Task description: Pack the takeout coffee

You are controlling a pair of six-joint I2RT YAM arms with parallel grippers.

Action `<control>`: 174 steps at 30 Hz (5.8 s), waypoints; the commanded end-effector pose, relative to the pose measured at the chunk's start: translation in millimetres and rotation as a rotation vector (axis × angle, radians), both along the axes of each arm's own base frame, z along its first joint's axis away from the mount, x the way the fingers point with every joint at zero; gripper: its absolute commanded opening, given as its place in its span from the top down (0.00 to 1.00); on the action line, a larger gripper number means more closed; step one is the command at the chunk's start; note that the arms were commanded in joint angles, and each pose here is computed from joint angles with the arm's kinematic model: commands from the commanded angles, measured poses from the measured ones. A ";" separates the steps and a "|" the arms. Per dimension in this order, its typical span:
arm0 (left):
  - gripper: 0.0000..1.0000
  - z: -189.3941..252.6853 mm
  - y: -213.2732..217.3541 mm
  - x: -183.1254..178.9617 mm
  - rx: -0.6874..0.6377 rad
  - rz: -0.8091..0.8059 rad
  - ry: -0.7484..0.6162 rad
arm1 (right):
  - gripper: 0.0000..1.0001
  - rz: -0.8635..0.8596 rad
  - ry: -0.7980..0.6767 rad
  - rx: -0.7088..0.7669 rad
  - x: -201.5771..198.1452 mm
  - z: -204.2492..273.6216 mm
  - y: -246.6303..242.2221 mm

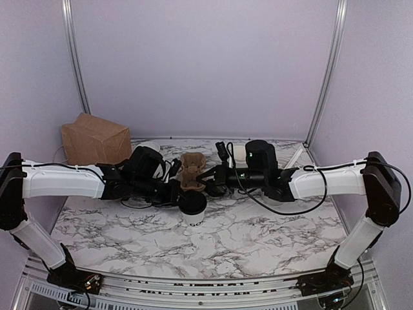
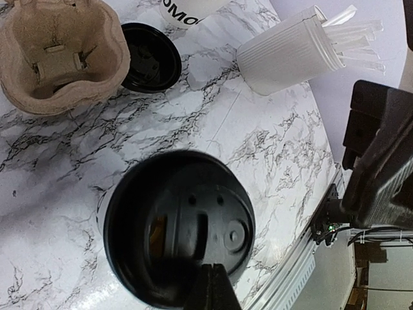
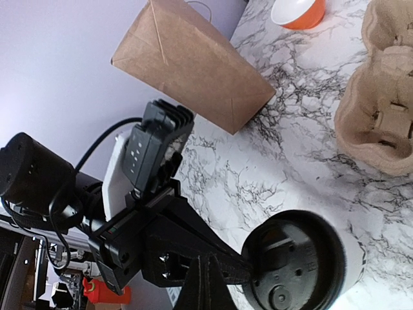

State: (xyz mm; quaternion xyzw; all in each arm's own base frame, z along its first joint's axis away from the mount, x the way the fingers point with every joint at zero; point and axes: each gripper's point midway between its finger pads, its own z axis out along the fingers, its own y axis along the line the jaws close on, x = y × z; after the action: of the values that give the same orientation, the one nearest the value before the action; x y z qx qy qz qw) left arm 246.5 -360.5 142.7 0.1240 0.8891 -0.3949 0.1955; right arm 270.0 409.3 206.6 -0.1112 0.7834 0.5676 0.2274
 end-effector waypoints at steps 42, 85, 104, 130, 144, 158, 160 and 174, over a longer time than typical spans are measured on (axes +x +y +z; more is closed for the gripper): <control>1.00 25.3 8.0 12.0 0.004 0.069 -0.097 | 1.00 0.076 -0.049 0.003 -15.3 16.6 22.2; 1.00 38.2 13.3 17.9 0.012 0.077 -0.119 | 1.00 0.021 0.038 0.060 6.1 1.6 7.6; 1.00 32.1 10.8 15.9 0.016 0.065 -0.101 | 1.00 -0.003 0.121 0.029 13.3 -27.0 1.9; 1.00 32.6 35.1 28.8 0.047 0.136 -0.098 | 1.00 0.086 0.208 0.031 -23.5 -71.4 25.9; 1.00 31.7 32.8 28.2 0.045 0.126 -0.091 | 1.00 0.123 0.018 0.141 -13.3 32.7 35.8; 1.00 28.3 33.3 27.2 0.044 0.128 -0.083 | 1.00 0.012 0.216 0.001 5.5 -76.9 8.7; 1.00 27.8 33.4 27.1 0.046 0.128 -0.082 | 1.00 0.013 0.260 -0.004 1.5 -96.8 6.7; 1.00 31.9 31.8 28.1 0.037 0.125 -0.091 | 0.98 0.000 0.027 -0.066 16.9 -12.1 10.6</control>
State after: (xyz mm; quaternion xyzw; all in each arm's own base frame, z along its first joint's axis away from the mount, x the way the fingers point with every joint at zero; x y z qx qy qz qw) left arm 276.8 -327.6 163.1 0.0849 0.8976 -0.3496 0.2548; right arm 282.7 417.5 152.6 -0.0756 0.8097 0.5573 0.1675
